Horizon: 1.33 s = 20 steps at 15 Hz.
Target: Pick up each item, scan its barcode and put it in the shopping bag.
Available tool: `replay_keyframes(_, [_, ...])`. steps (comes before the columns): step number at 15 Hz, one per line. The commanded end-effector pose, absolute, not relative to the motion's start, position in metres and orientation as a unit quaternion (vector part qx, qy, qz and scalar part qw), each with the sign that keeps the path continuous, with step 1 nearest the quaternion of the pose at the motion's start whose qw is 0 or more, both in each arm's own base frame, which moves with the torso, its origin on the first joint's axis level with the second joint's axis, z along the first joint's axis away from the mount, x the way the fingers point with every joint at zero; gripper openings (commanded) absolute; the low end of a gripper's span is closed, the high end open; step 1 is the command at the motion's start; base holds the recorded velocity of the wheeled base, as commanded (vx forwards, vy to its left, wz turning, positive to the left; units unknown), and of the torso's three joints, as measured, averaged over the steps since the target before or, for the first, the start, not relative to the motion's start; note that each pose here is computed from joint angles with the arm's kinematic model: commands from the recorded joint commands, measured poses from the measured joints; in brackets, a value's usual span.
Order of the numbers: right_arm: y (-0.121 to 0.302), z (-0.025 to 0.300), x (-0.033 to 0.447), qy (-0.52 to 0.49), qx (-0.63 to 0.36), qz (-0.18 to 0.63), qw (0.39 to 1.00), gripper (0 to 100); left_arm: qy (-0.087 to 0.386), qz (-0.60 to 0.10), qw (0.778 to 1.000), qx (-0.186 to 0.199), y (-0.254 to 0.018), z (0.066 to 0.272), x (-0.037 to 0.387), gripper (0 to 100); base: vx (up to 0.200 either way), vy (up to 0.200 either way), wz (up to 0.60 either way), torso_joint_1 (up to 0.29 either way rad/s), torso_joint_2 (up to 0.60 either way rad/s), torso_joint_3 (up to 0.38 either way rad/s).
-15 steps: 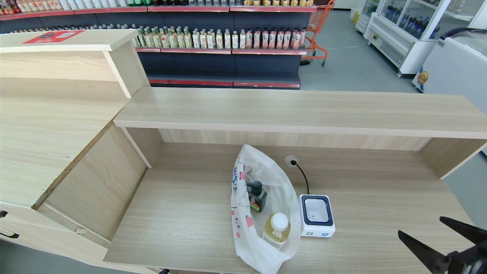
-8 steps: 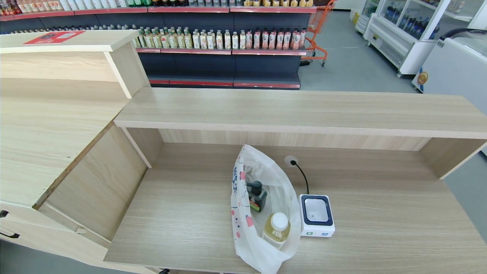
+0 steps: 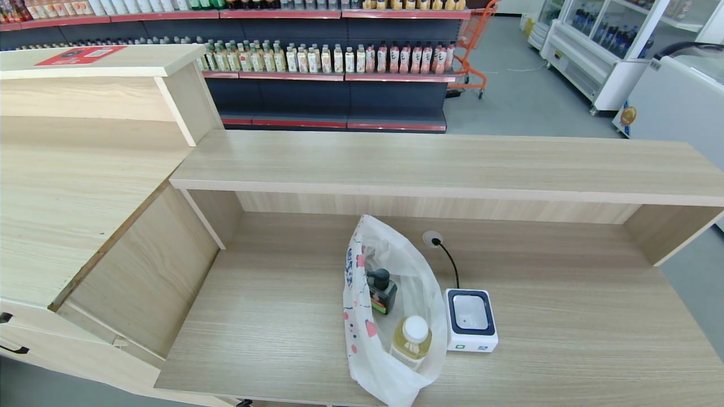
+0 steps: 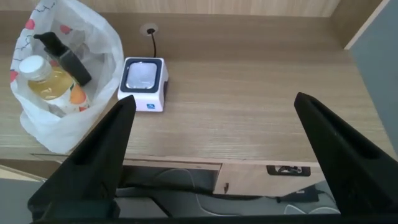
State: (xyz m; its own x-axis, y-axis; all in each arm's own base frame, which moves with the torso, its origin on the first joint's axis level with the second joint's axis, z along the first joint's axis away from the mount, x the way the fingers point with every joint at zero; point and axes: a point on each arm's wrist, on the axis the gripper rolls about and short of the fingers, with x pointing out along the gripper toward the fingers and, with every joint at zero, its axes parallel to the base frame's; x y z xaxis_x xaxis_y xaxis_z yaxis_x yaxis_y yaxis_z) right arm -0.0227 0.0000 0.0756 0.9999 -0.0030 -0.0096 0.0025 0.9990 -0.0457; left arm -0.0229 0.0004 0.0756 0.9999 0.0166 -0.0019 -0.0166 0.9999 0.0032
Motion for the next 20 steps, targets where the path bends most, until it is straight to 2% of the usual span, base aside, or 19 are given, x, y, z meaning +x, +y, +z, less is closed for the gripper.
replay_keyframes(1, [0.0,0.0752,-0.023,0.004,-0.025,-0.001,1.0,100,0.001,0.008,1.0,0.002,0.0004,0.0756,-0.0229,100,0.0,0.0,0.0,0.0,0.0,0.0])
replay_keyframes(4, [0.0,0.0752,-0.023,0.004,-0.028,-0.001,1.0,100,0.001,0.008,1.0,0.003,0.0004,0.0756,-0.0229,100,0.0,0.0,0.0,0.0,0.0,0.0])
replay_keyframes(16, [0.0,0.0752,-0.023,0.004,-0.028,-0.001,1.0,100,0.001,0.008,1.0,0.007,0.0004,0.0756,-0.0229,100,0.0,-0.2,0.0,0.004,0.0,0.002])
replay_keyframes(20, [0.0,0.0752,-0.023,0.004,-0.028,-0.001,1.0,100,0.008,0.008,1.0,0.008,0.0003,0.0759,-0.0219,100,0.05,0.0,0.0,0.001,0.0,0.001])
